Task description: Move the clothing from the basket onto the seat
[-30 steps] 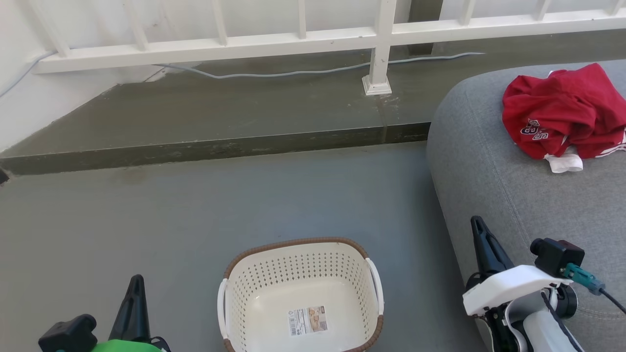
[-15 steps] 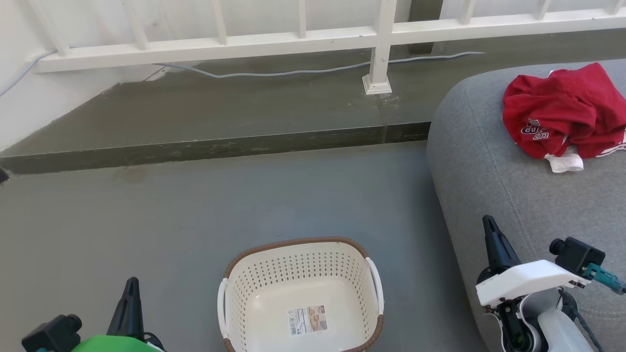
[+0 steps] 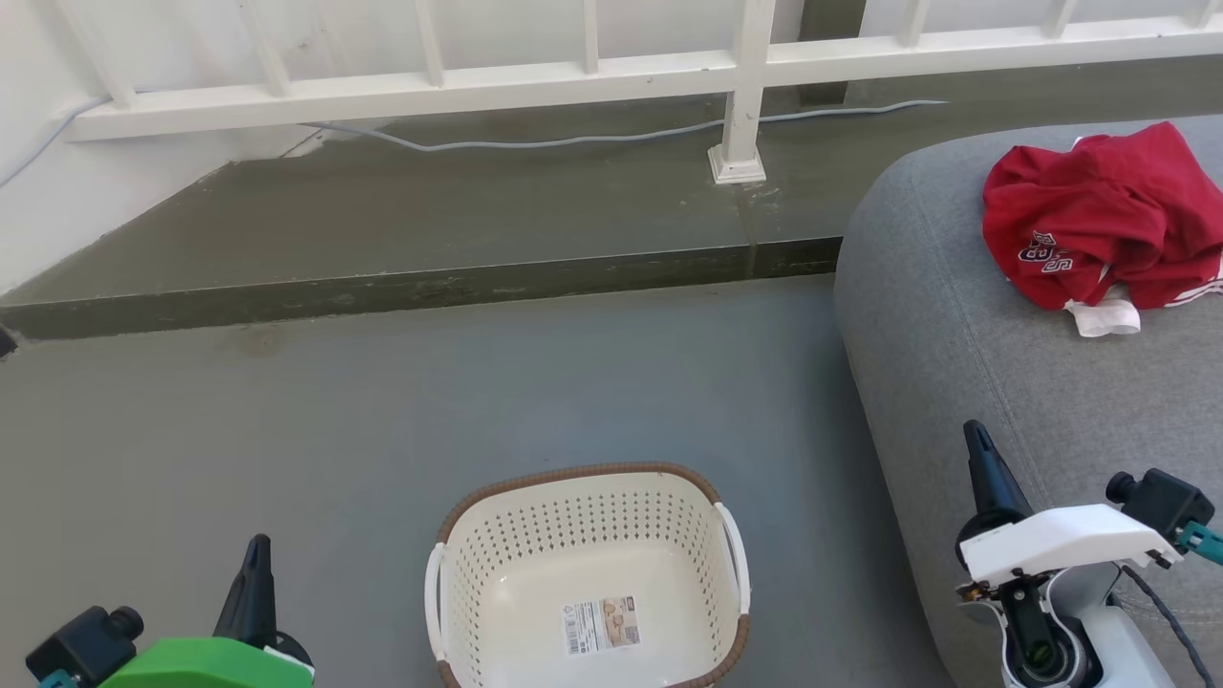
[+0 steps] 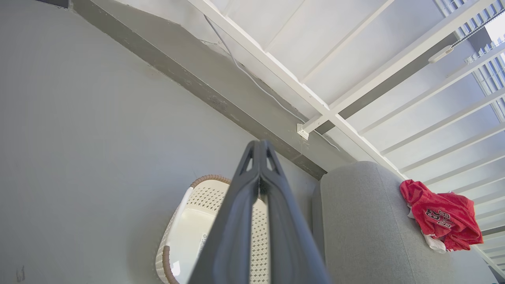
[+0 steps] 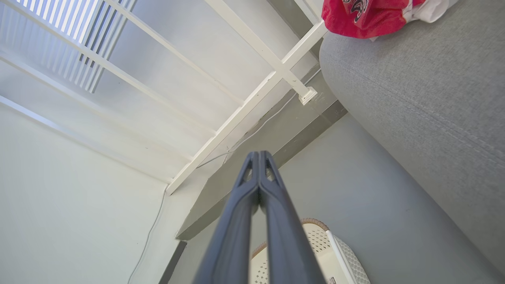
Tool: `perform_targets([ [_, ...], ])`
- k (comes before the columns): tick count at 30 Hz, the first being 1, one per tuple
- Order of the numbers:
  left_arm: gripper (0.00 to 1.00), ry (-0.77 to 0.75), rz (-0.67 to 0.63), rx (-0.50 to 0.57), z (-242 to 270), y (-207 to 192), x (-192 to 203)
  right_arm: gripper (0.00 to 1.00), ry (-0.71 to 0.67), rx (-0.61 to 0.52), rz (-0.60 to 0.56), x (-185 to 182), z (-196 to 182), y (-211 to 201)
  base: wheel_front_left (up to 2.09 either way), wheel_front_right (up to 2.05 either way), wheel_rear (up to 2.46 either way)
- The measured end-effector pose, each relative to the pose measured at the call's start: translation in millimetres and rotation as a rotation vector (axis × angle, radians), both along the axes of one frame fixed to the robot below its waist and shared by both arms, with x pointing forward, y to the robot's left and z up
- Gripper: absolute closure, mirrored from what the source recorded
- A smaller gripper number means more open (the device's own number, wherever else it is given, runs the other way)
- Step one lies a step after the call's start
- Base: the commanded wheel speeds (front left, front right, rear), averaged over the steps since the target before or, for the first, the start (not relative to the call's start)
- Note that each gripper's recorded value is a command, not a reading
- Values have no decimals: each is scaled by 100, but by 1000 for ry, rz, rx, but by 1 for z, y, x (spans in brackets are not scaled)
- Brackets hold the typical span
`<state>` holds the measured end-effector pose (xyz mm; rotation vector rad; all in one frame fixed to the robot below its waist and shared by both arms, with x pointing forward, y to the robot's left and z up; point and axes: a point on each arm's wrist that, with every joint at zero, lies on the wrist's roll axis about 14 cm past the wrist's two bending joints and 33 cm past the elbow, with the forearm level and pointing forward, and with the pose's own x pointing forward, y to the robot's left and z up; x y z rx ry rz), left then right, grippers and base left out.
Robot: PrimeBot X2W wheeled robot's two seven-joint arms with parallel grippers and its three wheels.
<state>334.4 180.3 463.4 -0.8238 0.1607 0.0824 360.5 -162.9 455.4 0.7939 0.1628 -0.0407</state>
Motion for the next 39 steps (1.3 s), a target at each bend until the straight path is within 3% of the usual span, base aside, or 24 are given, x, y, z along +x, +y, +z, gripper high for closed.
perform_targets([
  [39,100,-12,48,-492,3,4,24,100,4,523,-121,7,6,-28,0,0,0],
])
